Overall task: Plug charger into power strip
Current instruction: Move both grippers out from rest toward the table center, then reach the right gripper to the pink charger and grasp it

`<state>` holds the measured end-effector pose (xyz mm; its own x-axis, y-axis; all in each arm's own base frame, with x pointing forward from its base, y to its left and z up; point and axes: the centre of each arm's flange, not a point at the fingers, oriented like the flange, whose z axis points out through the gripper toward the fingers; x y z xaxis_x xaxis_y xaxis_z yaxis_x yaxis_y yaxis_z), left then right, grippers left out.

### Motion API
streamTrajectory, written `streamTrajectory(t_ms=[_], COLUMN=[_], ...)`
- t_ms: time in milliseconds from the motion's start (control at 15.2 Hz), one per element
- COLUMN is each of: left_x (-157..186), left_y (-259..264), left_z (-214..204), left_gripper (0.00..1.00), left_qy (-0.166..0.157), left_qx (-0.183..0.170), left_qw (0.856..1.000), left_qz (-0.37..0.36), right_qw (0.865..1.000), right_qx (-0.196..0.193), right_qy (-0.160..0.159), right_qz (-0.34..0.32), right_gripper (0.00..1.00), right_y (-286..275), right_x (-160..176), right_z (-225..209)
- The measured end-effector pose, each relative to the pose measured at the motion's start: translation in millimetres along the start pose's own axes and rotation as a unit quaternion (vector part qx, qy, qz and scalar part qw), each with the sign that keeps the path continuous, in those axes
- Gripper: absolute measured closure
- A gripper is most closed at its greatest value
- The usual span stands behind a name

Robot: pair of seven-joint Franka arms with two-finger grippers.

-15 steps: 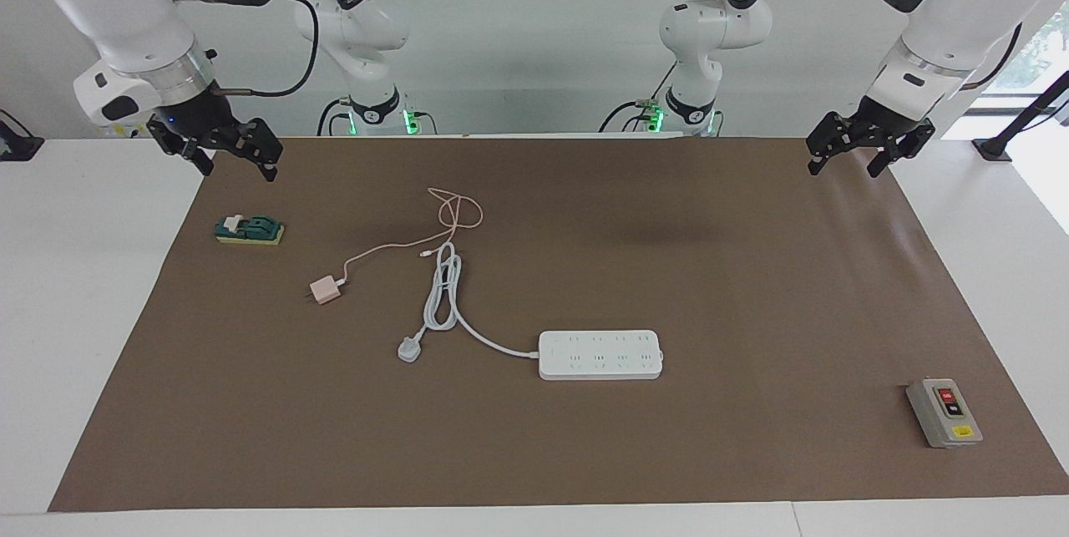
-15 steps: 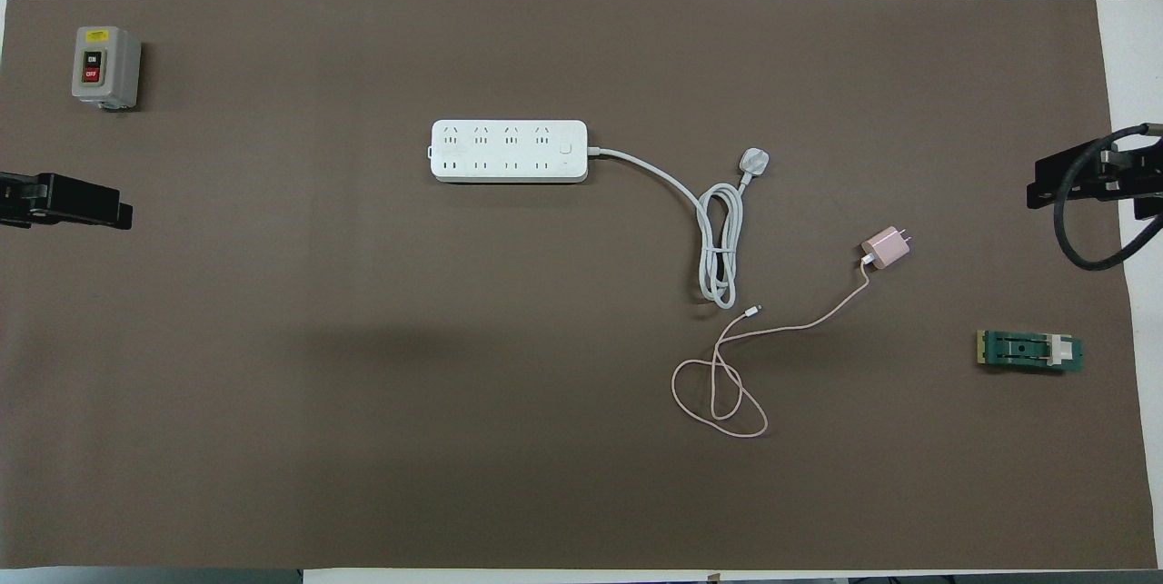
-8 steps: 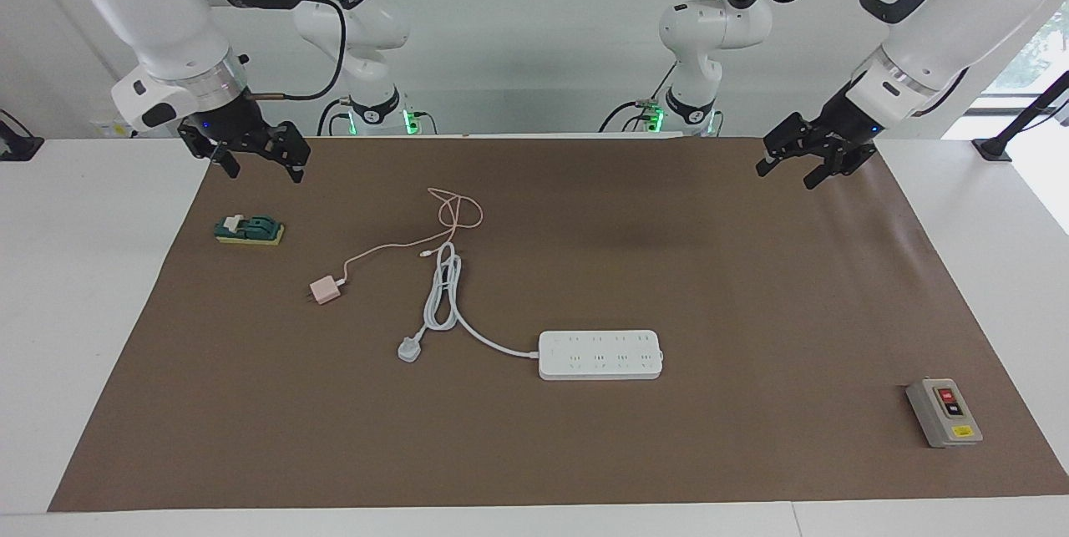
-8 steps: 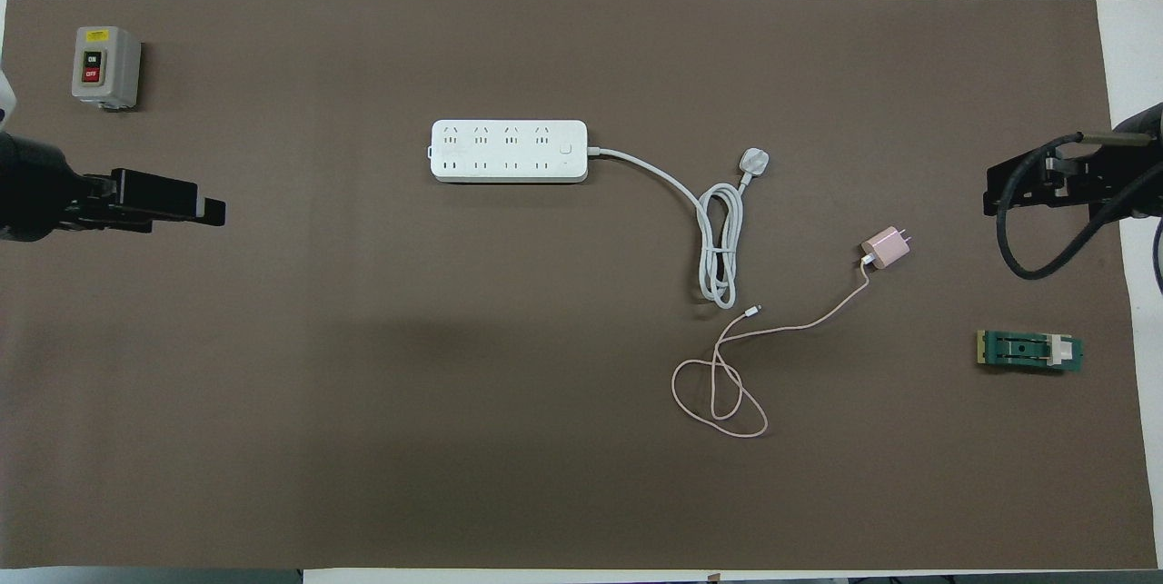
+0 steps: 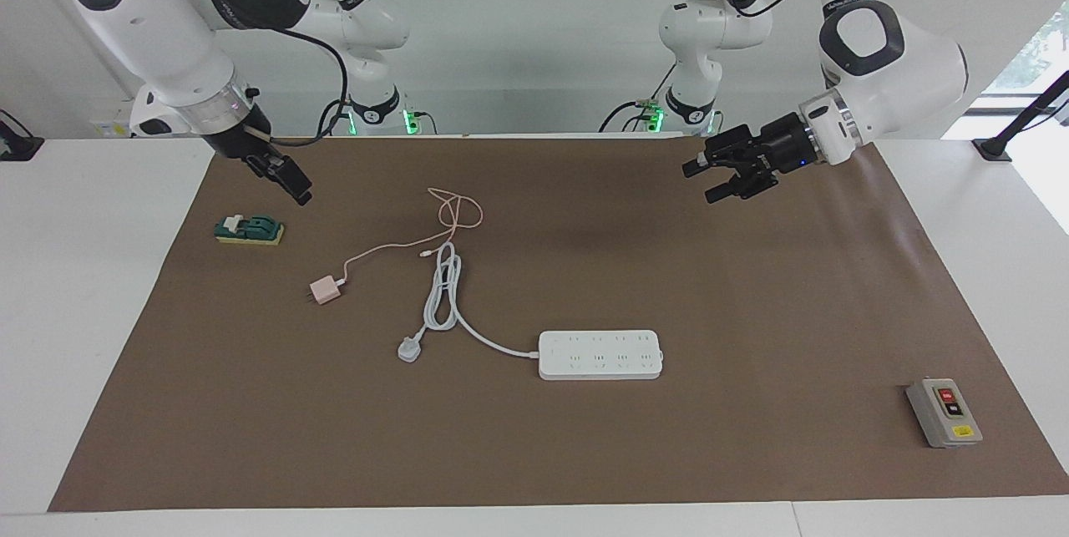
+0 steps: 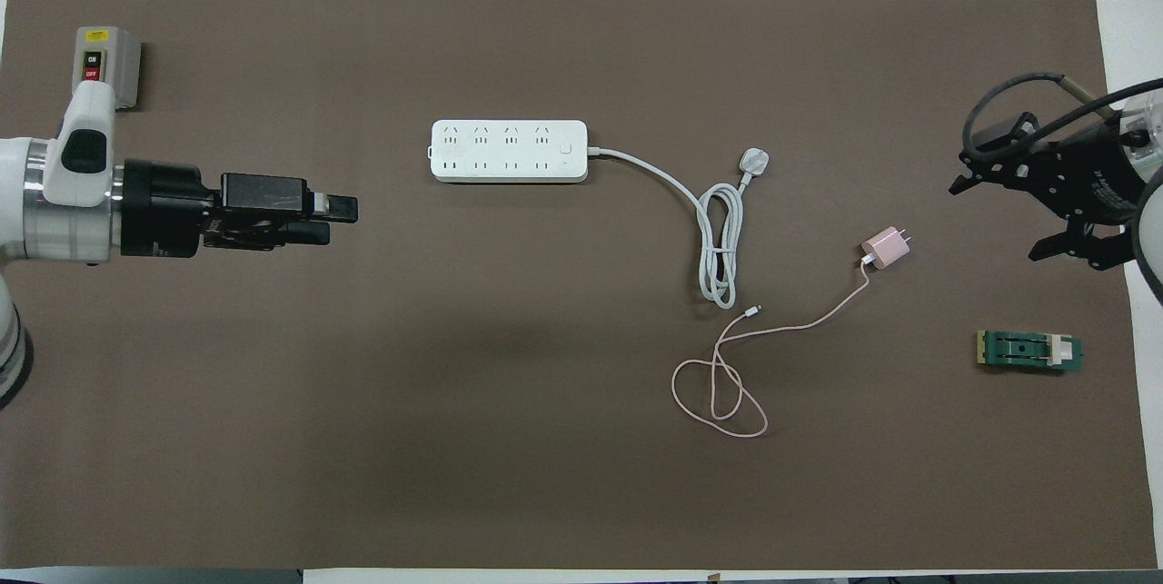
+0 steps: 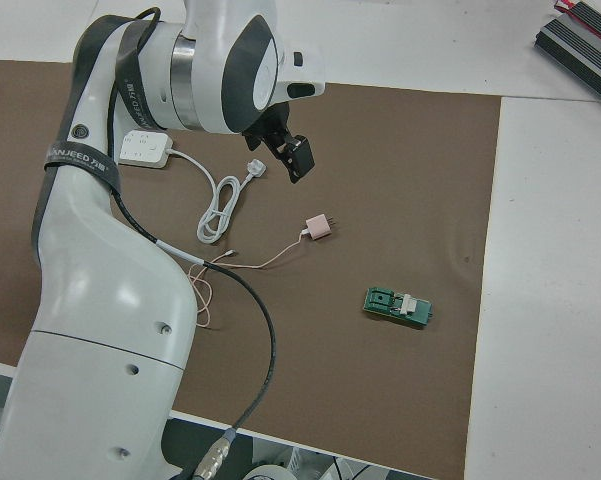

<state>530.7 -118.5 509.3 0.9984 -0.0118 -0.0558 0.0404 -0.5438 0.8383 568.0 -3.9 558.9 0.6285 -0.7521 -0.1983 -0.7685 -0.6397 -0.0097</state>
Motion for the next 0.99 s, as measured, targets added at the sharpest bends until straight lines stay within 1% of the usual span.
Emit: streamTrajectory(t_ms=[66,131,263,394,460,591,723,854,986], left_x=[-2.1,-4.5,-7.0,-5.6,-4.2,-0.4,5.3,10.4,13.5], left_y=[-0.7,-3.2,-21.0,-44.7,-52.6,-68.9,-95.5,-117.6,-122.4], left_z=[9.8,19.8,37.3,51.9,59.0,76.8,99.8,118.0,129.4], left_gripper=[0.00,0.00,0.00,0.00,0.00,0.00,0.00,0.00,0.00], left_qy=[-0.002,-0.004,-0.005,-0.007,-0.011,-0.021,-0.026,-0.024,-0.018], left_qx=[-0.022,-0.044,-0.078,-0.102,-0.122,-0.179,-0.230,-0.264,-0.289], left_qw=[1.000,0.999,0.997,0.995,0.992,0.983,0.973,0.964,0.957], left_qz=[0.001,0.008,0.022,0.023,0.018,0.020,0.020,0.006,-0.005], right_qw=[0.999,0.997,0.993,0.991,0.990,0.988,0.986,0.985,0.983], right_qx=[0.014,0.025,0.032,0.033,0.033,0.032,0.019,0.018,0.024], right_qy=[-0.019,-0.036,-0.056,-0.070,-0.081,-0.091,-0.106,-0.128,-0.141], right_qz=[0.043,0.071,0.096,0.109,0.115,0.123,0.128,0.116,0.113], right_gripper=[0.00,0.00,0.00,0.00,0.00,0.00,0.00,0.00,0.00], right_y=[2.5,7.4,14.3,9.8,5.7,-0.4,0.4,8.3,16.6], right_x=[10.9,23.7,43.9,55.0,59.7,71.1,81.1,99.5,119.1], right_z=[7.6,14.7,28.6,47.7,60.4,87.6,116.2,146.6,170.7])
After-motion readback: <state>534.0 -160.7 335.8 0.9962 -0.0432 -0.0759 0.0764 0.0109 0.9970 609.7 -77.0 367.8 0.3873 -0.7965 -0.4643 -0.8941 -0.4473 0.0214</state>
